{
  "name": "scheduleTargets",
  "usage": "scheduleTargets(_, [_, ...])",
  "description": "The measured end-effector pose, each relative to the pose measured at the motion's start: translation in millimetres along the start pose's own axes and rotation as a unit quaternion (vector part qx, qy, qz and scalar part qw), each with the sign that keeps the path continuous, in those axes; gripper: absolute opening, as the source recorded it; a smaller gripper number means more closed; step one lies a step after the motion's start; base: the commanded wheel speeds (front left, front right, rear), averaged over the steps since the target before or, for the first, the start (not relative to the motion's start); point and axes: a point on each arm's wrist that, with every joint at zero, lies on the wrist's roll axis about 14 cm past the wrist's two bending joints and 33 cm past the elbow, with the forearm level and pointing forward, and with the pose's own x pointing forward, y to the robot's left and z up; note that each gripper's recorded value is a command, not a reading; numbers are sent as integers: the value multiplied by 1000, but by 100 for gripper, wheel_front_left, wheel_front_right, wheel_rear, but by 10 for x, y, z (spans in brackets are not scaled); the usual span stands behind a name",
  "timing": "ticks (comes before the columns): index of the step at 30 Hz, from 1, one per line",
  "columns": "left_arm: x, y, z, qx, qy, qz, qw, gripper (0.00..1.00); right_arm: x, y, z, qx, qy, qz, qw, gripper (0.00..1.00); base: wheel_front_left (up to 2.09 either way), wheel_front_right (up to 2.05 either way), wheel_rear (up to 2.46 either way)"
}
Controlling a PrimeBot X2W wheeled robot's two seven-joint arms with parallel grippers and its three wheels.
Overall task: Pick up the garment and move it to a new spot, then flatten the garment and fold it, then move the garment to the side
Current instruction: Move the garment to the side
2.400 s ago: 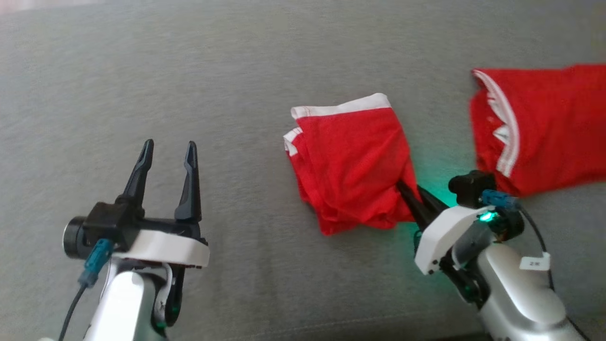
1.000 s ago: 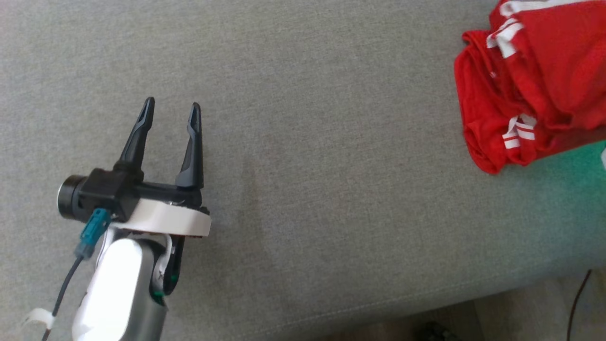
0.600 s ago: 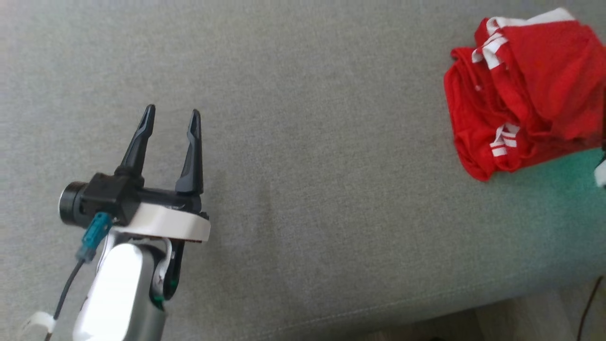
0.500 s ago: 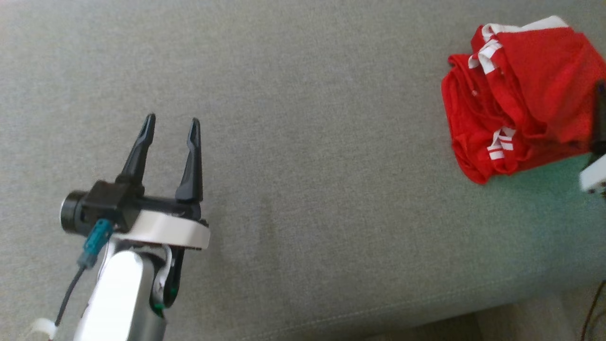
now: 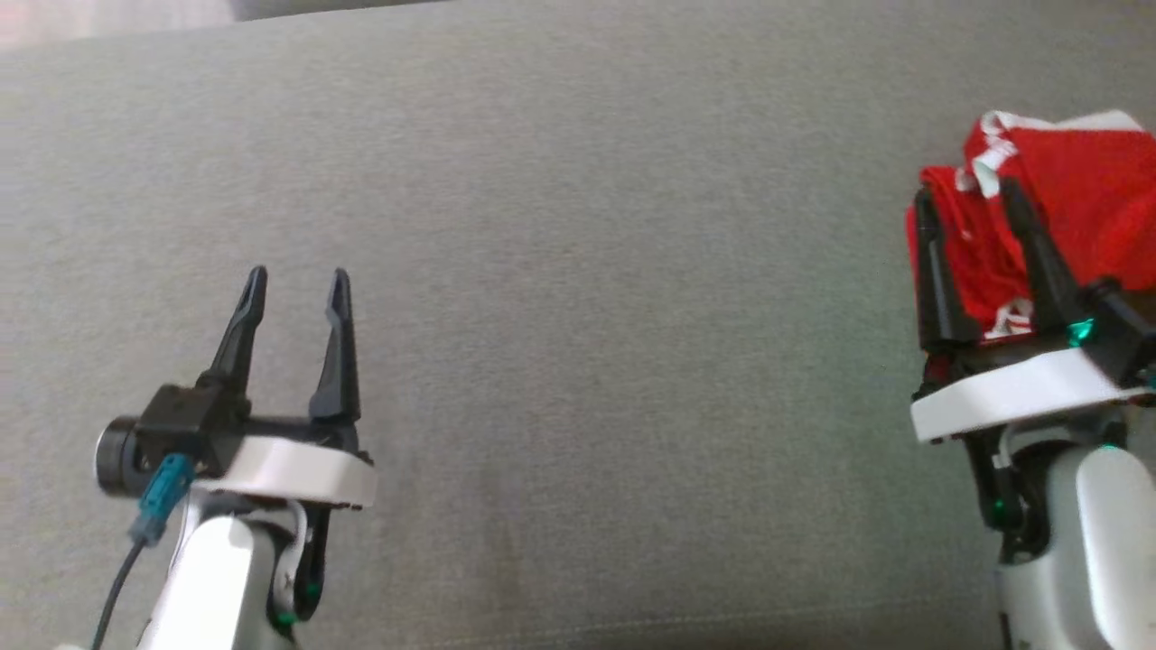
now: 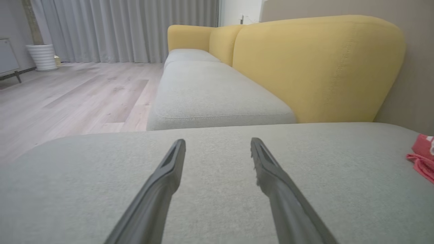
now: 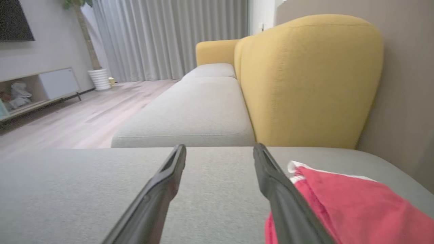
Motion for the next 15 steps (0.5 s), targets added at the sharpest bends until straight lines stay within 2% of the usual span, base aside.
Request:
scheduleTargets(6, [-258,280,25,15,6,45,999,100,-46,253,-43,0,-3,30,1000,100,0,0,0])
scheduleTargets(15, [-548,286,114,22,1,47,999,100,-359,296,-145,5,13,26,1000,100,0,0,0])
